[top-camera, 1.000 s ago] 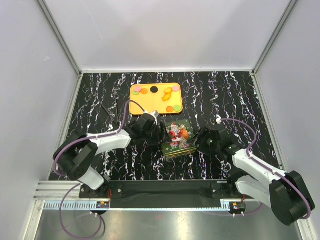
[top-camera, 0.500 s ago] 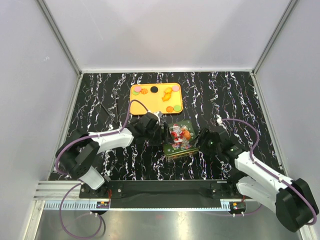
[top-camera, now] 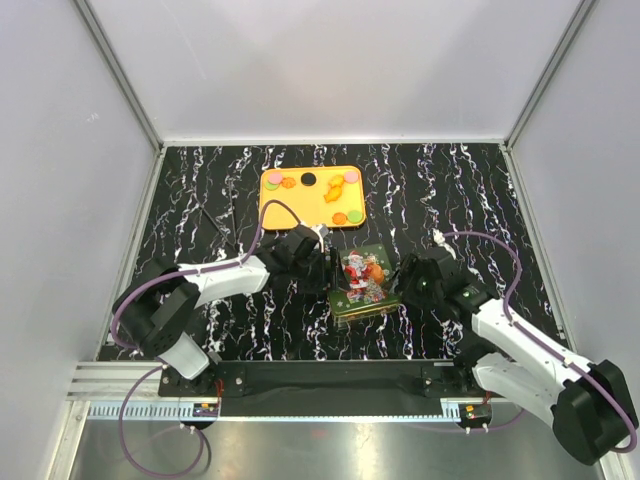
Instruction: Pack the cookies
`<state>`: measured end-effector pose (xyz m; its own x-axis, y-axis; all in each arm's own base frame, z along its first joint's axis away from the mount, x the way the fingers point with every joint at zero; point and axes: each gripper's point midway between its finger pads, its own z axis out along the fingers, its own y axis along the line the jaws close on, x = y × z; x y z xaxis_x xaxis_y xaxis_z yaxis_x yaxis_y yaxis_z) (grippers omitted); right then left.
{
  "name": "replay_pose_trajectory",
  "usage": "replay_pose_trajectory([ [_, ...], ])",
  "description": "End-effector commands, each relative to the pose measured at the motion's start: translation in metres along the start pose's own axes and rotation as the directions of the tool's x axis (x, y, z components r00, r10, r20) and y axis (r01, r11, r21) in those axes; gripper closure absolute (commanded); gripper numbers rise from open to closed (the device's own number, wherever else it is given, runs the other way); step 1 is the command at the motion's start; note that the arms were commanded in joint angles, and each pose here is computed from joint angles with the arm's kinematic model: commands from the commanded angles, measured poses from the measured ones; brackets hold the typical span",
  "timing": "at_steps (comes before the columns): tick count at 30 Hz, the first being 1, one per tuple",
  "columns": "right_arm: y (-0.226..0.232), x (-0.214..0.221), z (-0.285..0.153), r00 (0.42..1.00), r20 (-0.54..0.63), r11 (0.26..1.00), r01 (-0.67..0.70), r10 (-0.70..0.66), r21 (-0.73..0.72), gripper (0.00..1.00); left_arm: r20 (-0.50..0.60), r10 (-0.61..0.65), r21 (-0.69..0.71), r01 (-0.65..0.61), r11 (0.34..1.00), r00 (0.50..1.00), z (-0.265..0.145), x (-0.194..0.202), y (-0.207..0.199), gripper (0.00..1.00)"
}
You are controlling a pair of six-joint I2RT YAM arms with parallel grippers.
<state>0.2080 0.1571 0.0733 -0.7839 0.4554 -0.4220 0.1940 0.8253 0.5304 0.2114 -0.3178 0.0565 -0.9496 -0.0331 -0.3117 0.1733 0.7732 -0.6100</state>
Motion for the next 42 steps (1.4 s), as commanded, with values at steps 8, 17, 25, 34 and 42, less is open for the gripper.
replay_pose_trajectory([
  [8,-0.014,0.035,0.023,0.994,-0.092,0.998,-0.056,0.053,-0.031,0.69,-0.032,0.020,-0.007,-0.020,1.000,0.999,0.001,0.004,0.002,0.24],
  [17,-0.021,0.048,0.039,0.990,-0.127,0.998,-0.057,0.053,-0.025,0.93,-0.034,0.016,-0.006,-0.017,1.000,0.999,0.005,0.003,0.001,0.24],
  [25,-0.011,0.025,0.014,0.997,-0.071,1.000,0.023,-0.023,-0.011,0.76,-0.008,-0.006,-0.018,0.005,1.000,1.000,-0.002,0.000,0.009,0.24],
  [34,0.059,-0.059,-0.045,0.980,0.140,0.986,0.152,-0.141,-0.067,0.02,0.153,0.047,-0.023,-0.044,0.999,0.987,-0.046,-0.048,0.000,0.16],
  [42,0.108,-0.103,-0.064,0.951,0.189,0.959,0.266,-0.245,-0.095,0.00,0.306,0.117,-0.080,-0.097,0.992,0.945,-0.112,-0.091,-0.010,0.07],
])
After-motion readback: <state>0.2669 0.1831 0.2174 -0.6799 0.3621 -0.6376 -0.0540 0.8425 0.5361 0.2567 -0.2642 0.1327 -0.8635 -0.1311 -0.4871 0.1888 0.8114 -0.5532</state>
